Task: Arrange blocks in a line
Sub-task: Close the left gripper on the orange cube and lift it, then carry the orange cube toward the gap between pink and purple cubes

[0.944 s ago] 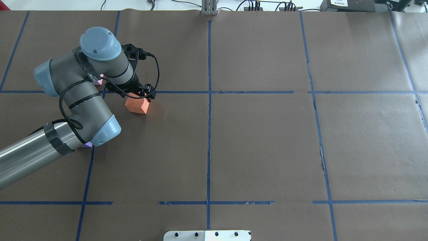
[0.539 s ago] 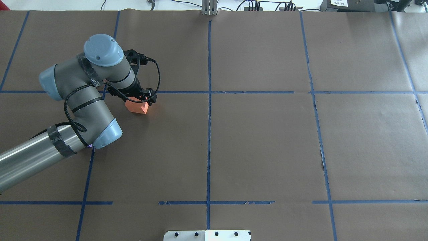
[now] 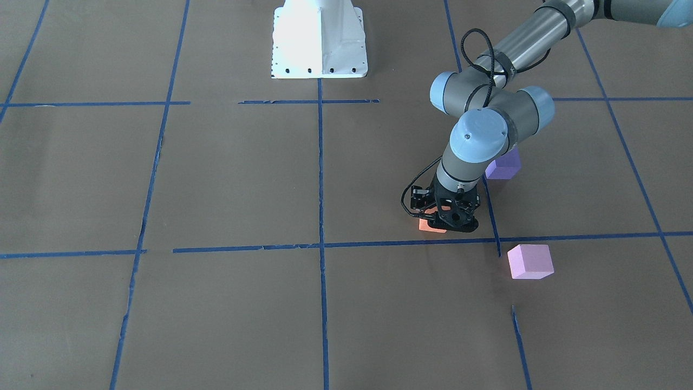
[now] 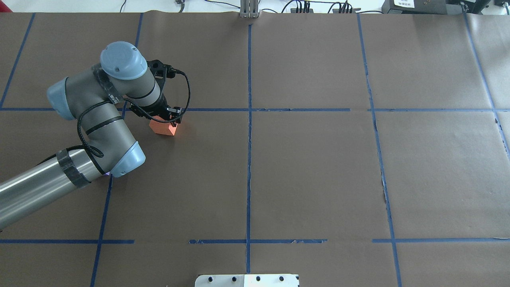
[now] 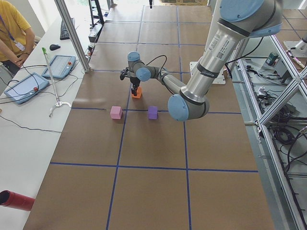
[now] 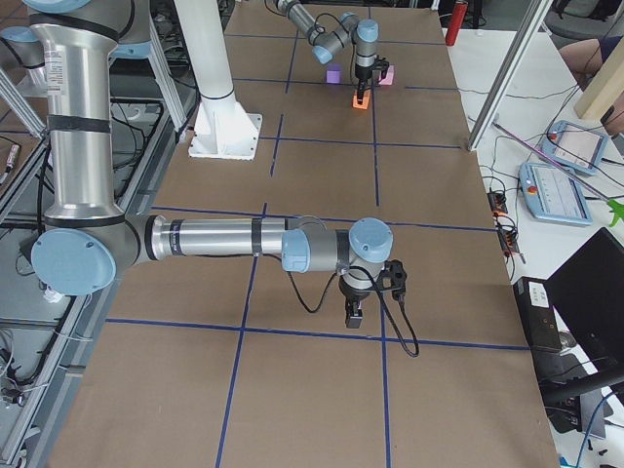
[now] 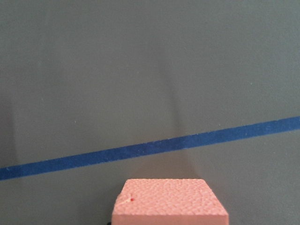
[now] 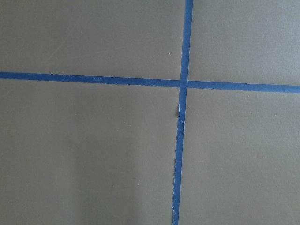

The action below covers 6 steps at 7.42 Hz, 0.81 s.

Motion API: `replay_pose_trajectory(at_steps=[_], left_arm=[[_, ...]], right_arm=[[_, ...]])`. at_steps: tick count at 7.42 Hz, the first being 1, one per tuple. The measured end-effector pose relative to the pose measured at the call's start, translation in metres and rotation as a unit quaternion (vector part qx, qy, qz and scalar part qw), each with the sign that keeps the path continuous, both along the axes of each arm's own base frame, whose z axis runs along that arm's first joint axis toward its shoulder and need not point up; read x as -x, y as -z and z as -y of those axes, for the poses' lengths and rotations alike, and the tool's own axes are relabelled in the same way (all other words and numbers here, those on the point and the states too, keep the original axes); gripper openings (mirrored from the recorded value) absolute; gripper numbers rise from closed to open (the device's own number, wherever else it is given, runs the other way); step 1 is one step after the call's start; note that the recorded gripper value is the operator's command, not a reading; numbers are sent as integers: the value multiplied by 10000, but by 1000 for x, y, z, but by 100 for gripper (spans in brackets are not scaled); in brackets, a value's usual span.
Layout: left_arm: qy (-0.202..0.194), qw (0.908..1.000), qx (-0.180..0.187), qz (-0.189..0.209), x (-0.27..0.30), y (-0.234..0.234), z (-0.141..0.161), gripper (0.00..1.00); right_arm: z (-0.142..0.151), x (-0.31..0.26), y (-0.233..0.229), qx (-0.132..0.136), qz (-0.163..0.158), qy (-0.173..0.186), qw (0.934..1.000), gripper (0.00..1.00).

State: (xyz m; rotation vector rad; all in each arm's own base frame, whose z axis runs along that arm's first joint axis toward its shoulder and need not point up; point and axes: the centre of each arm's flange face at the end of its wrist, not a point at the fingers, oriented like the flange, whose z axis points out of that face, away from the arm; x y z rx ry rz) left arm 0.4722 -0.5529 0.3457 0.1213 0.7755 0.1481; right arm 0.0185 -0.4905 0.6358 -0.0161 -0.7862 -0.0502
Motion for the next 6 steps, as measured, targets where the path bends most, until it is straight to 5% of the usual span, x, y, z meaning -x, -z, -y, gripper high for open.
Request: replay_pose_trajectory(at_steps=[3, 6], left_arm=[[269, 9995, -58, -185, 59, 35, 16, 22], [576, 9980, 262, -90, 135, -19, 14, 22]], right_arm=[[0, 0, 0, 3, 0, 0, 10000, 100], [0, 0, 0, 4, 0, 0, 10000, 100]])
